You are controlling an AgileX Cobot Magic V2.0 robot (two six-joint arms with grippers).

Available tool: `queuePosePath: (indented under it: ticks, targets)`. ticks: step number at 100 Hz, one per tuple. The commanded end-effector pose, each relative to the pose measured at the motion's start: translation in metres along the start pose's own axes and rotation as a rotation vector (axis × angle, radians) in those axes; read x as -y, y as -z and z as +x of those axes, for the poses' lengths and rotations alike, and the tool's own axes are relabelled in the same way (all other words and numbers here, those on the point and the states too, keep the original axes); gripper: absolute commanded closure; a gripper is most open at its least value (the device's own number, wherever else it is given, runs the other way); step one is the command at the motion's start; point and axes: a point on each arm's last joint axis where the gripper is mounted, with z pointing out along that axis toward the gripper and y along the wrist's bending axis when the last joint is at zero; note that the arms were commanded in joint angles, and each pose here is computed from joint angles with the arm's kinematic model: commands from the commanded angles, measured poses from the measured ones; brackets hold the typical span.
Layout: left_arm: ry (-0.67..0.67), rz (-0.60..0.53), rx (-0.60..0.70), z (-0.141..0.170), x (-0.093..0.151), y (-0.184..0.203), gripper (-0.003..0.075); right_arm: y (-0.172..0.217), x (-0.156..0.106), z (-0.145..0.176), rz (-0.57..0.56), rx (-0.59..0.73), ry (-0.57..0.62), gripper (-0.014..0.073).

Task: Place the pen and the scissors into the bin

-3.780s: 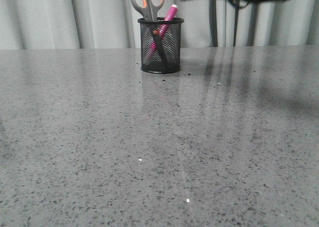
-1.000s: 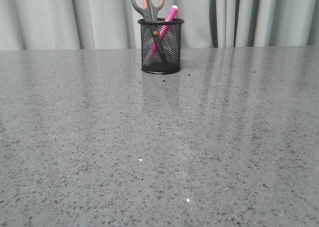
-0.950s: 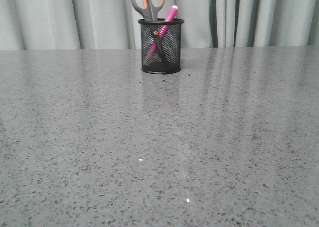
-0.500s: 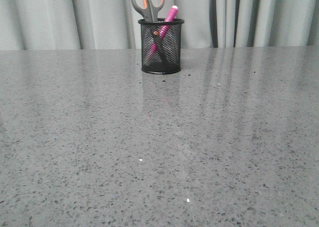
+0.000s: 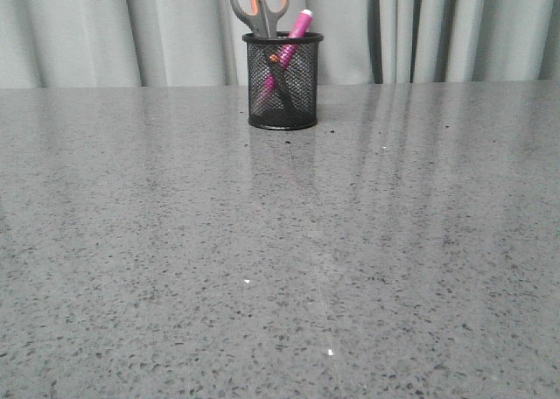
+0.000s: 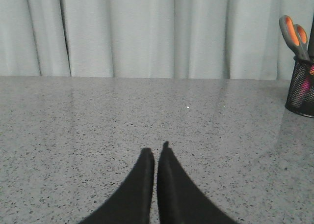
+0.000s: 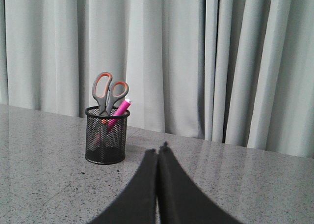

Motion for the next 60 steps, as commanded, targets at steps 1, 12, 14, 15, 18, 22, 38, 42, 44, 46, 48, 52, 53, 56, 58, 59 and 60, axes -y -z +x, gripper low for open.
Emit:
queuePosePath:
  ticks: [1, 12, 14, 15, 18, 22, 38, 42, 44, 46, 48, 52, 53, 56, 58, 59, 60]
  targets:
    - [0.017, 0.004, 0.060, 0.007, 0.000, 0.001, 0.0739, -0.001, 0.002, -0.015, 0.013, 0.093, 0.019, 0.0665]
    - [0.017, 0.004, 0.060, 0.007, 0.000, 0.001, 0.0739, -0.001, 0.002, -0.015, 0.013, 0.093, 0.019, 0.0665]
    - [0.017, 0.004, 0.060, 0.007, 0.000, 0.001, 0.0739, -0.001, 0.002, -0.015, 0.013, 0.093, 0.019, 0.0665]
    - [0.017, 0.004, 0.060, 0.007, 0.000, 0.001, 0.0739, -0.001, 0.002, -0.015, 0.013, 0.093, 0.019, 0.0665]
    - [0.017, 0.004, 0.060, 0.007, 0.000, 0.001, 0.0739, -0.001, 0.002, -0.015, 0.013, 0.093, 0.019, 0.0665]
    - [0.017, 0.004, 0.060, 0.007, 0.000, 0.001, 0.0739, -0.001, 0.002, -0.015, 0.013, 0.093, 0.019, 0.0665]
    - [0.017, 0.004, 0.060, 0.007, 0.000, 0.001, 0.0739, 0.000, 0.004, -0.004, 0.054, 0.027, -0.034, 0.0665]
    - [0.017, 0.004, 0.060, 0.007, 0.000, 0.001, 0.0739, 0.000, 0.006, 0.000, 0.080, -0.024, -0.053, 0.0665]
    - [0.017, 0.004, 0.060, 0.007, 0.000, 0.001, 0.0739, 0.000, 0.007, 0.002, 0.092, -0.049, -0.050, 0.0665]
    - [0.017, 0.004, 0.060, 0.007, 0.000, 0.001, 0.0739, 0.000, 0.008, 0.004, 0.104, -0.071, -0.046, 0.0665]
    - [0.017, 0.004, 0.060, 0.007, 0.000, 0.001, 0.0739, 0.000, 0.008, 0.006, 0.118, -0.089, -0.042, 0.0665]
    - [0.017, 0.004, 0.060, 0.007, 0.000, 0.001, 0.0739, 0.001, 0.010, 0.009, 0.140, -0.116, -0.029, 0.0665]
    - [0.017, 0.004, 0.060, 0.007, 0.000, 0.001, 0.0739, 0.001, 0.010, 0.010, 0.149, -0.120, -0.026, 0.0665]
    - [0.017, 0.004, 0.060, 0.007, 0.000, 0.001, 0.0739, 0.002, 0.011, 0.011, 0.166, -0.121, -0.015, 0.0665]
    - [0.017, 0.004, 0.060, 0.007, 0.000, 0.001, 0.0739, 0.003, 0.012, 0.013, 0.176, -0.124, -0.011, 0.0665]
    - [0.017, 0.004, 0.060, 0.007, 0.000, 0.001, 0.0739, 0.003, 0.012, 0.013, 0.180, -0.124, -0.009, 0.0665]
    - [0.017, 0.004, 0.060, 0.007, 0.000, 0.001, 0.0739, 0.004, 0.012, 0.014, 0.186, -0.123, -0.009, 0.0665]
